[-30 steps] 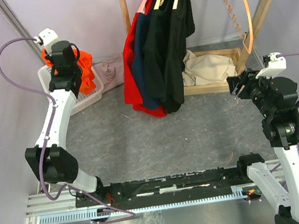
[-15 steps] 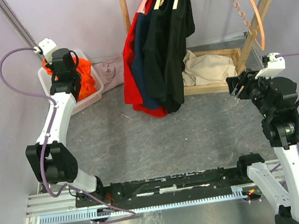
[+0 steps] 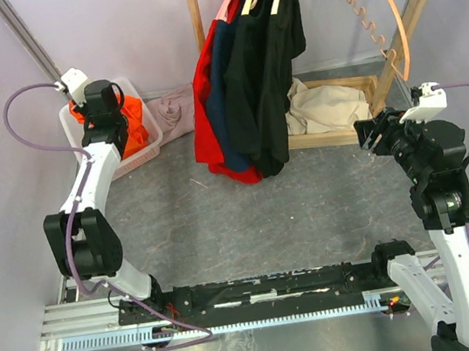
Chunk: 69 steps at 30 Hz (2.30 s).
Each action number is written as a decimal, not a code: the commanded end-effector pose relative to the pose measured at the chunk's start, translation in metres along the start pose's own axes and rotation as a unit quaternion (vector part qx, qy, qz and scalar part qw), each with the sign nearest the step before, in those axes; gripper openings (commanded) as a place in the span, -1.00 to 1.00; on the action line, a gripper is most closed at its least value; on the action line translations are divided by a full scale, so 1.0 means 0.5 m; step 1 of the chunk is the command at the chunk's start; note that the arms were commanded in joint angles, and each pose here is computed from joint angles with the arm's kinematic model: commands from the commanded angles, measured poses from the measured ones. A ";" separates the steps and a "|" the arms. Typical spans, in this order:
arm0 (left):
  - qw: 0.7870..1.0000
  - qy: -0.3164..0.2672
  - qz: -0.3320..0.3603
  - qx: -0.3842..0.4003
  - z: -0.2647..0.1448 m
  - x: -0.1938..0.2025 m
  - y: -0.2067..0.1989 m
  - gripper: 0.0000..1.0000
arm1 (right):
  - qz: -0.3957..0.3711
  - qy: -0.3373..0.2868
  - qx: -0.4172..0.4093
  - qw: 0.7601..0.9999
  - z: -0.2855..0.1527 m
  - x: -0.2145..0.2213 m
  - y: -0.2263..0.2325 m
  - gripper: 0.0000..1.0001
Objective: Remove the t-shirt from the hanger
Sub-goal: Place the T-shirt in the bin, then move the bin to the corner of the board.
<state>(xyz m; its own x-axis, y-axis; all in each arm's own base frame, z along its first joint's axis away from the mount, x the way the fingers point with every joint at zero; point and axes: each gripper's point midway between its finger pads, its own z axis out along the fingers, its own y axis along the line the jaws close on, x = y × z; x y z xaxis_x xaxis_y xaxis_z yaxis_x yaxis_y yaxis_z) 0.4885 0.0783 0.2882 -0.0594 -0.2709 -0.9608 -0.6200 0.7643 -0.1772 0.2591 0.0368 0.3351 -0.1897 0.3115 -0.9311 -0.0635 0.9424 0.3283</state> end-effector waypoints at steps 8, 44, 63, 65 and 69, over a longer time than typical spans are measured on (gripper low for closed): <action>0.995 -0.052 -0.072 -0.042 0.035 0.001 0.042 -0.90 | -0.001 -0.022 -0.015 1.000 0.005 -0.019 0.013 0.22; 0.990 -0.023 -0.102 -0.096 0.137 0.209 0.089 -0.54 | 0.000 -0.019 -0.019 1.000 0.008 -0.012 0.014 0.22; 0.989 0.118 -0.069 -0.060 0.112 0.334 0.066 0.53 | 0.004 -0.026 -0.031 0.999 0.002 -0.020 0.027 0.22; 0.988 0.129 -0.067 -0.060 0.094 0.345 0.076 0.75 | 0.005 -0.026 -0.032 0.999 0.002 -0.019 0.028 0.22; 0.987 0.136 -0.066 -0.062 0.062 0.354 0.098 0.99 | 0.007 -0.029 -0.038 0.999 0.000 -0.021 0.034 0.23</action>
<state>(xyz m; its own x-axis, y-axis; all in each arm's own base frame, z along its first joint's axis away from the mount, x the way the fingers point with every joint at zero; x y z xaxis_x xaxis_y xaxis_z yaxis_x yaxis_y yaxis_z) 0.4906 0.0926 0.0898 -0.1930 -0.4904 -0.8499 -0.7275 0.6527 -0.2114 0.2595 0.0444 0.3353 -0.1870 0.3221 -0.9281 -0.0937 0.9346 0.3432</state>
